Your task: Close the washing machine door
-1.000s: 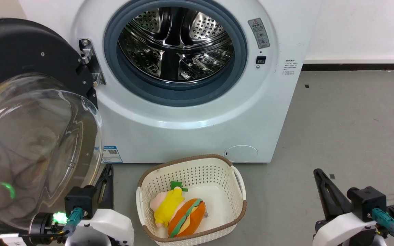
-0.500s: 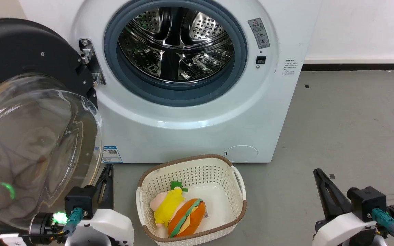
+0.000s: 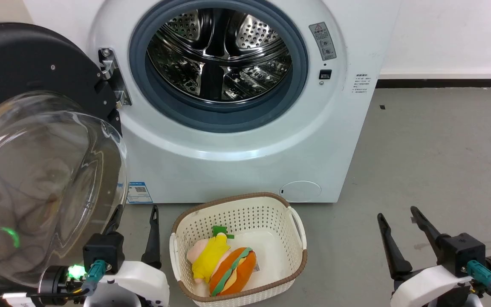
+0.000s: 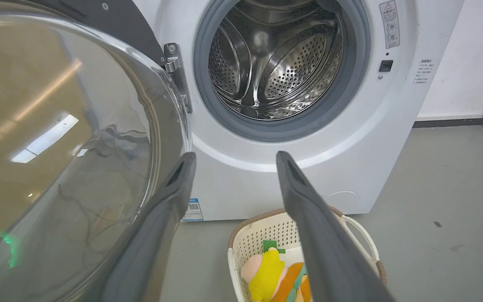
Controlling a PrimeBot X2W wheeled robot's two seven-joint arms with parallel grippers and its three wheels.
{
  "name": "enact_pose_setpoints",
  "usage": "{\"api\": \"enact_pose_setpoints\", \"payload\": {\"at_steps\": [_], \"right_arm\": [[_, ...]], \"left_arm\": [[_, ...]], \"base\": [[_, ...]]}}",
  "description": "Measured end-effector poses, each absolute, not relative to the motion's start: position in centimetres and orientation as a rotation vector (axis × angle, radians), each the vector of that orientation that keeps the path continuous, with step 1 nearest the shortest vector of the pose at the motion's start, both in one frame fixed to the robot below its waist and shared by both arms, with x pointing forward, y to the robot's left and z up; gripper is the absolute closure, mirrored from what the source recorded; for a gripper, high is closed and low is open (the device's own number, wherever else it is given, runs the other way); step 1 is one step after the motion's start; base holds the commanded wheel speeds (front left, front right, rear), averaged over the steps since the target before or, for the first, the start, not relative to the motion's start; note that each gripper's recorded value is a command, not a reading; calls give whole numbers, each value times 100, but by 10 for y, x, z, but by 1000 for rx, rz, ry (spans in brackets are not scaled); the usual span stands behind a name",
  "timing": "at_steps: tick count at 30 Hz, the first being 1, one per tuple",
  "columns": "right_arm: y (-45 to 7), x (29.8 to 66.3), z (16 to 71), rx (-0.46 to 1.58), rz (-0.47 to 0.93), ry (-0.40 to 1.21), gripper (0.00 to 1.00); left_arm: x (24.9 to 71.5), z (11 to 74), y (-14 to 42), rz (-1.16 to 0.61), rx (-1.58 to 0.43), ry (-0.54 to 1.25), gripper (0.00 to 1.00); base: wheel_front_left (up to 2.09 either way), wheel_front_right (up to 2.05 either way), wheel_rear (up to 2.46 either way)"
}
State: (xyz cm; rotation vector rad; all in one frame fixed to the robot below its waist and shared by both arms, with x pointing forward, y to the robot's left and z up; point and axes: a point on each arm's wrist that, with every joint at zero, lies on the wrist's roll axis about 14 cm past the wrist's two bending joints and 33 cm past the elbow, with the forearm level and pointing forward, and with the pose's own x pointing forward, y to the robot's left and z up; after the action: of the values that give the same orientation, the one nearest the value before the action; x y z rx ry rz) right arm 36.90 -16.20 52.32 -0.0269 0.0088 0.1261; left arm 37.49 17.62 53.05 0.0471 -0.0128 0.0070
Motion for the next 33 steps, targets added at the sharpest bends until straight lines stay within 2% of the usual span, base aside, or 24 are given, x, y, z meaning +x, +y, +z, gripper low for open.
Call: {"api": "enact_pose_setpoints", "payload": {"at_steps": [19,20,22,23,33], "right_arm": [[-158,373,533,47,138,-43,0],[-157,373,533,48,140,-46,0],[-156,374,535,55,144,-52,0],[-155,375,535,59,147,-54,0],[-144,382,538,101,179,-73,0]], "left_arm": [[371,544,184,59,53,-76,0],[370,546,185,63,53,-83,36],[369,550,188,74,56,-97,94],[369,551,190,80,58,-103,100],[360,573,212,153,79,-180,100]], "base": [[0,0,0],[0,0,0],[0,0,0],[0,0,0],[0,0,0]]}}
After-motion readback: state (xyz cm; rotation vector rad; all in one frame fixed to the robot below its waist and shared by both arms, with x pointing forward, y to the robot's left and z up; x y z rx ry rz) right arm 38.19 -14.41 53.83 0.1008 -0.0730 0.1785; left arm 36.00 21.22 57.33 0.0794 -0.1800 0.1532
